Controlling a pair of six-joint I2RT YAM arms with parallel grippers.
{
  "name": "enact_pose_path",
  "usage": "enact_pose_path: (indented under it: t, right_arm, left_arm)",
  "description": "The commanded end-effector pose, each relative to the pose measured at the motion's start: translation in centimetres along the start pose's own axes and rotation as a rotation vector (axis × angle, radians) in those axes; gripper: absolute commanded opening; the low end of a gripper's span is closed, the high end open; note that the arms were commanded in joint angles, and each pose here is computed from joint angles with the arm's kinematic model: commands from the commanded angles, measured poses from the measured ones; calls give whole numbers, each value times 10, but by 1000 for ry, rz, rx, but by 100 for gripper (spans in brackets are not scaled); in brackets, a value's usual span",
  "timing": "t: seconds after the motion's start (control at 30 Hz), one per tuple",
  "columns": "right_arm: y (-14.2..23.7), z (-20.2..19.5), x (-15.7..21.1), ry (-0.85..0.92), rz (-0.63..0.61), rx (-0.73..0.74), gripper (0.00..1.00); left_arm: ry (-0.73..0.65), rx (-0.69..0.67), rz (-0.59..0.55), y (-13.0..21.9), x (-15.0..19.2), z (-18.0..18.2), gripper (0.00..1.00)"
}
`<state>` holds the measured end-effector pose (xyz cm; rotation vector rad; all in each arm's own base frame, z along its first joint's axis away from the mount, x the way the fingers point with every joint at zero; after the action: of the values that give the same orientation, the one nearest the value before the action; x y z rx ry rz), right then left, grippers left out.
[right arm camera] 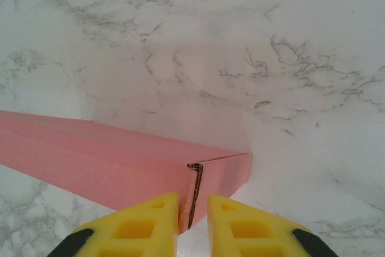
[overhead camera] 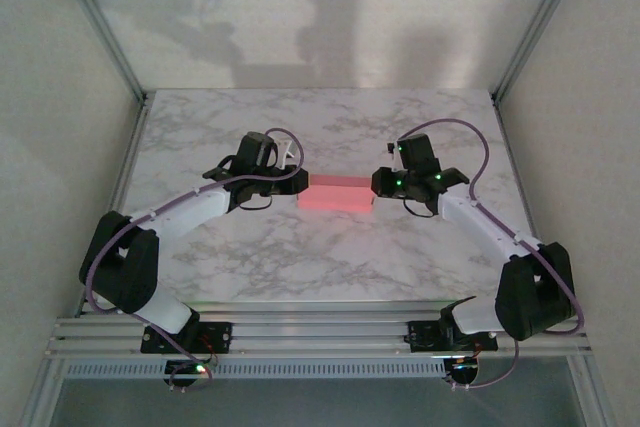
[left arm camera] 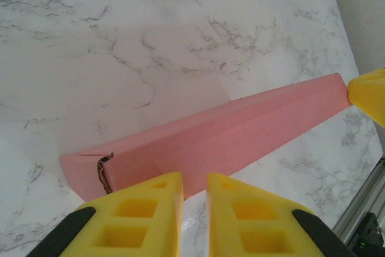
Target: Fold the paper box
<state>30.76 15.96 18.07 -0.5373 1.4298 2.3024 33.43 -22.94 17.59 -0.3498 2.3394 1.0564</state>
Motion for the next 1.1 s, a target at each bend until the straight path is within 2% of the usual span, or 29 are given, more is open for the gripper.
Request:
enact_pose_path:
  t: [0.0, 0.2, 0.5, 1.07]
  right_arm:
    - [16, -2, -6, -22, -1, -7, 19]
    - [30, 14, -20, -46, -28, -160, 13]
    - [10, 23, -20, -90, 17, -300, 5]
    - [-28, -24, 25, -148, 136, -138, 0]
  left_arm:
    - [22, -40, 87, -3, 23, 9, 20]
    - [22, -38, 81, -3, 21, 8, 20]
    - [19, -36, 84, -4, 21, 8, 20]
    - [22, -43, 85, -4, 22, 8, 20]
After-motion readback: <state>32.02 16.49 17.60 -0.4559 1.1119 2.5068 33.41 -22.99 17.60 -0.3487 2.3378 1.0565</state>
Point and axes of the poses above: each hand's point on the last joint's axis, 136 mm out from that joint toward the fingers, its own y axis back along the fingers, its own z axis along the line the jaws close on, x = y × z, the point moved 4 cm from there along y, back along the fingers, and after that the axes turned 3 degrees about -y, right-handed, at the moved point
